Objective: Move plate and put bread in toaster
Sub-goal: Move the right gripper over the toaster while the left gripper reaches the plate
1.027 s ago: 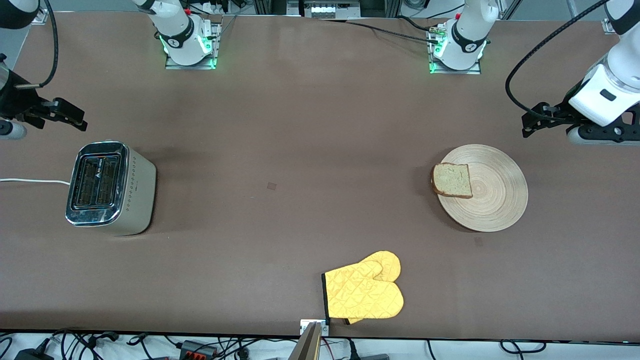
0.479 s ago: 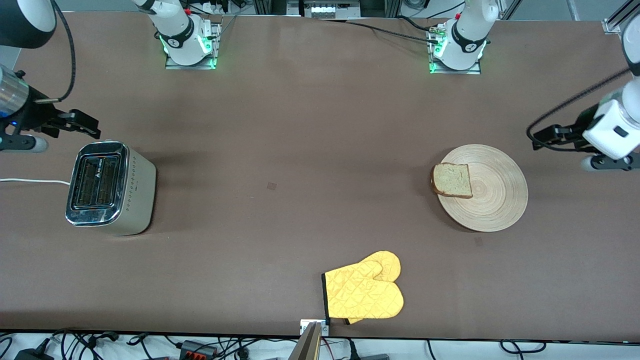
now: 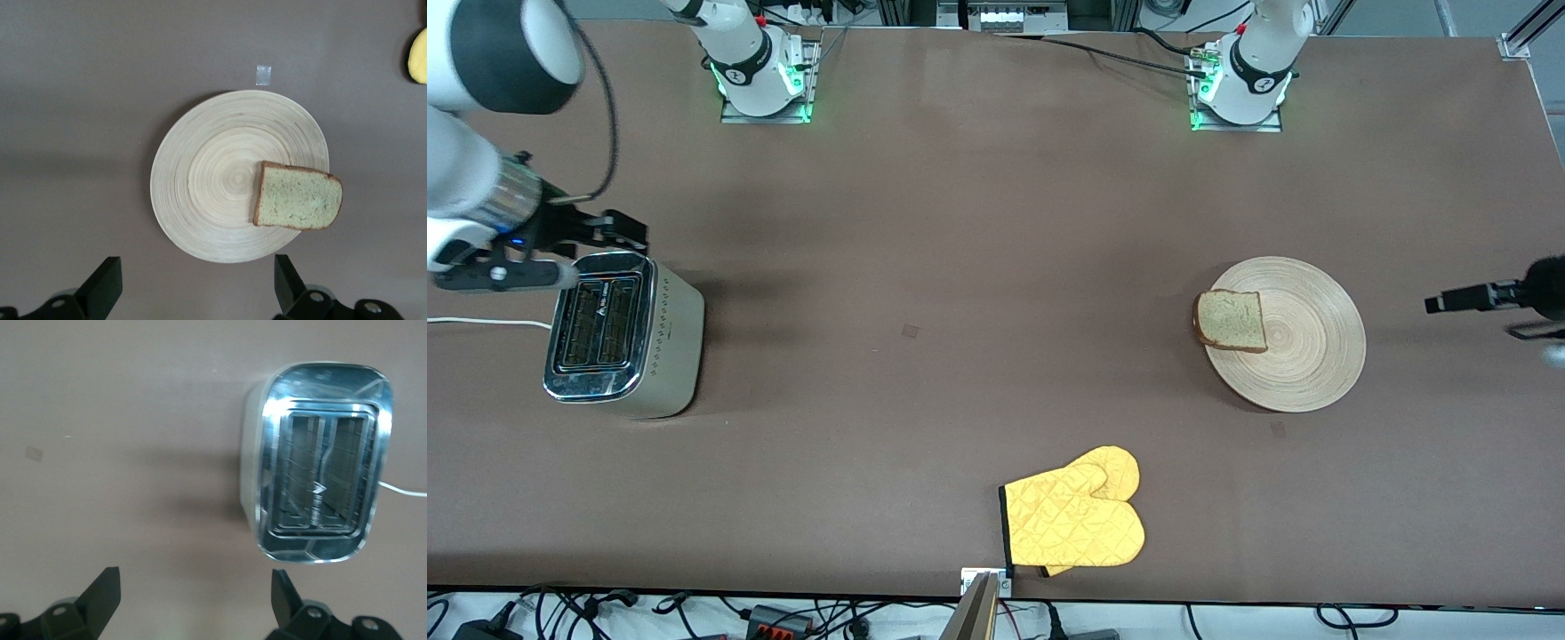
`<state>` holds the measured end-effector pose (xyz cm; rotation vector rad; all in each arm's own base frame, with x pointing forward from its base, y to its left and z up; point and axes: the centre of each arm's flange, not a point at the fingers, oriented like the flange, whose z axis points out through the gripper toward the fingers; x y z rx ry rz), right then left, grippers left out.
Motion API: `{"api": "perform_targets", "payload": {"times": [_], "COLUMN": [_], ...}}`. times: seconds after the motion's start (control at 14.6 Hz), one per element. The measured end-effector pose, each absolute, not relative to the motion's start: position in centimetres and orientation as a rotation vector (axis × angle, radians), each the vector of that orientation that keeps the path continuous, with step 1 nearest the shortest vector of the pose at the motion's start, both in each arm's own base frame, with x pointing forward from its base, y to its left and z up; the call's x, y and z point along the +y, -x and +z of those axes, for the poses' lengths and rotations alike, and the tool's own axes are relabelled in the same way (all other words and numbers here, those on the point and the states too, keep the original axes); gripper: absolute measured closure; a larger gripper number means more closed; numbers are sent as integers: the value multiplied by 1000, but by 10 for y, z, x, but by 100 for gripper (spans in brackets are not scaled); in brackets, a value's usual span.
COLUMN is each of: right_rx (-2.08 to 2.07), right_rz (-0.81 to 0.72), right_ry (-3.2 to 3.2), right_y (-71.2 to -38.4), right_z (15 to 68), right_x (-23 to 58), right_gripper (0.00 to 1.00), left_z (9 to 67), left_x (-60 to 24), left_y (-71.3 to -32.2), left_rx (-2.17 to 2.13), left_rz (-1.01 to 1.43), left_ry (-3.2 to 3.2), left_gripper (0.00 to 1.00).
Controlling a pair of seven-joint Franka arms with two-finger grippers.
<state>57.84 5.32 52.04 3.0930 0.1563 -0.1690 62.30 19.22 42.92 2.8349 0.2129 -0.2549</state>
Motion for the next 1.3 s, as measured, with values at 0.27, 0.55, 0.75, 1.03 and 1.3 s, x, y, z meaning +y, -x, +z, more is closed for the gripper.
{"api": "perform_targets", "payload": {"times": [0.27, 0.55, 0.75, 1.03, 1.3], "right_rx": [163, 152, 148, 122, 166], "right_rz": [-169, -155, -144, -119, -108], "right_ry": [-3092, -3094, -3099, -3106, -3104], "right_y": [-585, -587, -588, -588, -586], "right_z": [513, 514, 514, 515, 515], "right_x": [57, 53, 55, 70, 95], "right_gripper": [0, 0, 0, 0, 0], "left_z": [372, 279, 215, 183, 151], "left_x": [256, 296, 304, 296, 295], "left_y": [-618, -603, -591, -585, -575], "left_rx": [232, 213, 159, 107, 32], "left_rz": [-153, -102, -118, -142, -139], "left_ry": [-2634, -2407, -2329, -2295, -2263], "left_gripper": [0, 0, 0, 6, 22]}}
